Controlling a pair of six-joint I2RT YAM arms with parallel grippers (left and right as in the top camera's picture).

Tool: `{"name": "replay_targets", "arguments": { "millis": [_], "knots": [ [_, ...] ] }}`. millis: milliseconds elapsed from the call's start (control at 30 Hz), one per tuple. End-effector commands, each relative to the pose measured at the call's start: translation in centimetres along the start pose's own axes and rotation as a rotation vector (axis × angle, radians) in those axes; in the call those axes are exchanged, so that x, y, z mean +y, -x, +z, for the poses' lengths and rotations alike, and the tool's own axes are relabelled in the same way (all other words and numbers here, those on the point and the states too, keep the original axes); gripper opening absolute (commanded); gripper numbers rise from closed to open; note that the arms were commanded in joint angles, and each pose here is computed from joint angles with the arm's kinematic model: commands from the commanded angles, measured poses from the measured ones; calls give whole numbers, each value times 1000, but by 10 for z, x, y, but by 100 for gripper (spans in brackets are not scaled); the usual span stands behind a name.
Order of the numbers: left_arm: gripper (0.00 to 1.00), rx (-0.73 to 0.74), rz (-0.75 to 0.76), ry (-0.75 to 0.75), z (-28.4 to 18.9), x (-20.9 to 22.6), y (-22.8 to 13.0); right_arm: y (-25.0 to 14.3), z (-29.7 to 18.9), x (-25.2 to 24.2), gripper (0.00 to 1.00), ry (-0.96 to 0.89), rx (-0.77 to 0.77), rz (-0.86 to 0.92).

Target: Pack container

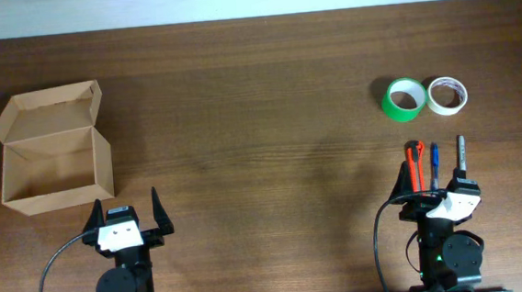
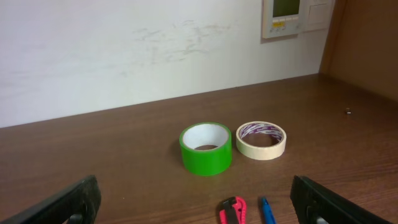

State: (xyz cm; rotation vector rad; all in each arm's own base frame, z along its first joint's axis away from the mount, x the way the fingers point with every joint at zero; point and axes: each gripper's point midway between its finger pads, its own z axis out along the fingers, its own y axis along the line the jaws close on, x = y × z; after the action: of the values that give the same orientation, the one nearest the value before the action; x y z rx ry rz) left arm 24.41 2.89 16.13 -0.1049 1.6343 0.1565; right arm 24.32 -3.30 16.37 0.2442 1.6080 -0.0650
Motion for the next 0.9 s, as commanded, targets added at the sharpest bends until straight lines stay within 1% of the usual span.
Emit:
{"name": "replay_targets", "arguments": {
  "millis": [0,867],
  "knots": [
    [100,-4,14,13,0,2,-1,-3,0,-1,99,-3,2,-7],
    [100,-12,25,29,0,5,1,-3,0,-1,99,-2,2,-7]
  ]
}}
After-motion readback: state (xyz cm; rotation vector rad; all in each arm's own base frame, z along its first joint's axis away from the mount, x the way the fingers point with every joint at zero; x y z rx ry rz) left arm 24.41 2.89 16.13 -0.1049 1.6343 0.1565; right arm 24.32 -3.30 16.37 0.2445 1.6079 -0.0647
